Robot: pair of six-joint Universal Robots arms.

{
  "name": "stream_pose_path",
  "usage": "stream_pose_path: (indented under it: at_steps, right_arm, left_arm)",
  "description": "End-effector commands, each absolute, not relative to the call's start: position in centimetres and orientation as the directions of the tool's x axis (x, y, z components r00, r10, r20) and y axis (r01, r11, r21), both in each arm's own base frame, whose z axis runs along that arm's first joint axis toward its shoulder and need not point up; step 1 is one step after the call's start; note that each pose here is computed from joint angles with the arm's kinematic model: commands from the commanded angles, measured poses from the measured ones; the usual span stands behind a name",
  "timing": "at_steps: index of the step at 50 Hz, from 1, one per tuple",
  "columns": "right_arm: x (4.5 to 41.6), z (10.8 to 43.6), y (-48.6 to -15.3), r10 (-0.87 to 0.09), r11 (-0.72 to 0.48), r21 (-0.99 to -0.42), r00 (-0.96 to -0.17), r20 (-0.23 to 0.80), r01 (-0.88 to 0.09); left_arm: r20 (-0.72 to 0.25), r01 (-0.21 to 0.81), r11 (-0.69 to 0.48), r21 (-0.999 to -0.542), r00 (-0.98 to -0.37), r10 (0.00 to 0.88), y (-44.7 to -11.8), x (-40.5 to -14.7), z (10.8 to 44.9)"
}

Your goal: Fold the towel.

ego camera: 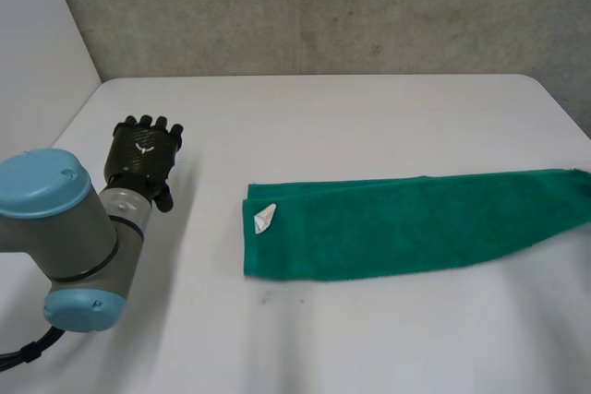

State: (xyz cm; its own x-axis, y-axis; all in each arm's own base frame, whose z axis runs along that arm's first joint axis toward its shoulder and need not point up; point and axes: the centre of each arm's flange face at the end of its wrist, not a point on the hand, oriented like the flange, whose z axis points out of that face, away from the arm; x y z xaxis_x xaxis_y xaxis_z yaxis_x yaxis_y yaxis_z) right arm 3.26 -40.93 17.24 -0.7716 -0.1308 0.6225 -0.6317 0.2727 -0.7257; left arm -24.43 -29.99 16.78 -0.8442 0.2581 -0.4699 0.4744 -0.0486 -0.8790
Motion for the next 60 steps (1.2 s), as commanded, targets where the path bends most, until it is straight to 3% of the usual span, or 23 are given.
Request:
stream_pose_path:
  at_steps: [1, 2, 4, 5, 7, 10, 12, 13, 15, 20, 24, 29, 30, 33, 34, 37, 39, 40, 43, 46, 51, 60]
  right_arm:
    - [14.4, 22.6, -39.5, -0.256, 0.007, -0.807, -0.781, 0.57, -0.591]
    - [14.5, 22.6, -39.5, -0.256, 0.007, -0.807, -0.781, 0.57, -0.591]
    - [20.8, 23.8, -37.1, -0.357, -0.122, -0.811, -0.737, 0.573, -0.572]
    - [20.8, 23.8, -37.1, -0.357, -0.123, -0.811, -0.737, 0.574, -0.572]
    - [26.9, 24.6, -33.6, -0.459, -0.246, -0.811, -0.673, 0.579, -0.53]
    - [29.7, 24.8, -31.6, -0.509, -0.302, -0.811, -0.634, 0.582, -0.502]
    - [34.0, 23.2, -27.9, -0.61, -0.36, -0.813, -0.544, 0.576, -0.457]
    - [34.1, 23.2, -27.9, -0.611, -0.36, -0.813, -0.544, 0.576, -0.457]
    - [38.2, 19.1, -23.3, -0.737, -0.375, -0.82, -0.397, 0.547, -0.433]
    - [40.3, 15.7, -19.5, -0.81, -0.368, -0.821, -0.284, 0.514, -0.436]
    - [40.6, 14.5, -18.4, -0.83, -0.352, -0.823, -0.256, 0.495, -0.447]
    - [40.1, 14.6, -18.7, -0.825, -0.333, -0.823, -0.28, 0.491, -0.46]
    - [38.8, 16.7, -19.7, -0.798, -0.327, -0.829, -0.336, 0.499, -0.454]
    - [37.4, 17.9, -21.2, -0.773, -0.299, -0.838, -0.399, 0.493, -0.456]
    - [34.8, 18.9, -23.5, -0.736, -0.223, -0.86, -0.5, 0.457, -0.458]
    - [33.9, 19.0, -24.1, -0.727, -0.191, -0.869, -0.529, 0.437, -0.456]
    - [31.1, 19.1, -25.5, -0.695, -0.076, -0.9, -0.624, 0.357, -0.43]
    - [31.1, 19.1, -25.5, -0.695, -0.075, -0.9, -0.624, 0.356, -0.43]
    - [26.6, 17.3, -26.8, -0.643, 0.08, -0.9, -0.712, 0.281, -0.428]
    - [24.1, 15.7, -27.2, -0.609, 0.159, -0.887, -0.75, 0.258, -0.434]
    - [21.5, 13.9, -27.5, -0.589, 0.237, -0.862, -0.772, 0.238, -0.447]
    - [19.9, 13.5, -28.8, -0.563, 0.22, -0.864, -0.782, 0.268, -0.454]
  left_arm:
    - [-0.47, 0.473, -0.052, -0.879, -0.845, 0.256, -29.9, -24.4, 17.0]
    - [-0.47, 0.473, -0.052, -0.879, -0.845, 0.256, -29.9, -24.4, 17.0]
    - [-0.47, 0.474, -0.051, -0.879, -0.844, 0.258, -29.8, -24.5, 16.9]
    - [-0.47, 0.474, -0.051, -0.879, -0.844, 0.258, -29.8, -24.5, 16.9]
    - [-0.47, 0.473, -0.053, -0.88, -0.845, 0.257, -29.8, -24.4, 17.1]
    - [-0.47, 0.472, -0.055, -0.88, -0.845, 0.256, -29.7, -24.4, 17.1]
    - [-0.47, 0.472, -0.055, -0.88, -0.845, 0.256, -29.7, -24.4, 17.1]
    - [-0.47, 0.472, -0.055, -0.88, -0.845, 0.256, -29.7, -24.4, 17.1]
    - [-0.47, 0.473, -0.054, -0.88, -0.845, 0.257, -29.7, -24.4, 17.1]
    - [-0.469, 0.471, -0.059, -0.88, -0.844, 0.258, -29.6, -24.5, 17.3]
    - [-0.467, 0.466, -0.07, -0.882, -0.844, 0.263, -29.4, -24.7, 17.5]
    - [-0.462, 0.454, -0.098, -0.886, -0.845, 0.268, -29.3, -25.3, 18.3]
    - [-0.461, 0.449, -0.107, -0.887, -0.845, 0.273, -29.2, -25.6, 18.5]
    - [-0.441, 0.414, -0.153, -0.897, -0.844, 0.305, -28.5, -27.3, 19.4]
    - [-0.432, 0.401, -0.162, -0.902, -0.845, 0.315, -28.3, -27.8, 19.6]
    - [-0.39, 0.346, -0.181, -0.92, -0.849, 0.357, -27.6, -29.4, 20.1]
    - [-0.353, 0.303, -0.183, -0.935, -0.846, 0.401, -26.8, -30.8, 19.9]
    - [-0.343, 0.292, -0.182, -0.939, -0.841, 0.419, -26.5, -31.4, 19.8]
    - [-0.323, 0.263, -0.189, -0.946, -0.812, 0.485, -25.4, -33.4, 19.3]
    - [-0.319, 0.261, -0.184, -0.948, -0.781, 0.536, -25.0, -35.0, 18.1]
    - [-0.328, 0.312, -0.127, -0.941, -0.762, 0.559, -25.3, -35.5, 15.4]
    - [-0.333, 0.381, -0.02, -0.924, -0.781, 0.528, -26.0, -33.8, 13.3]
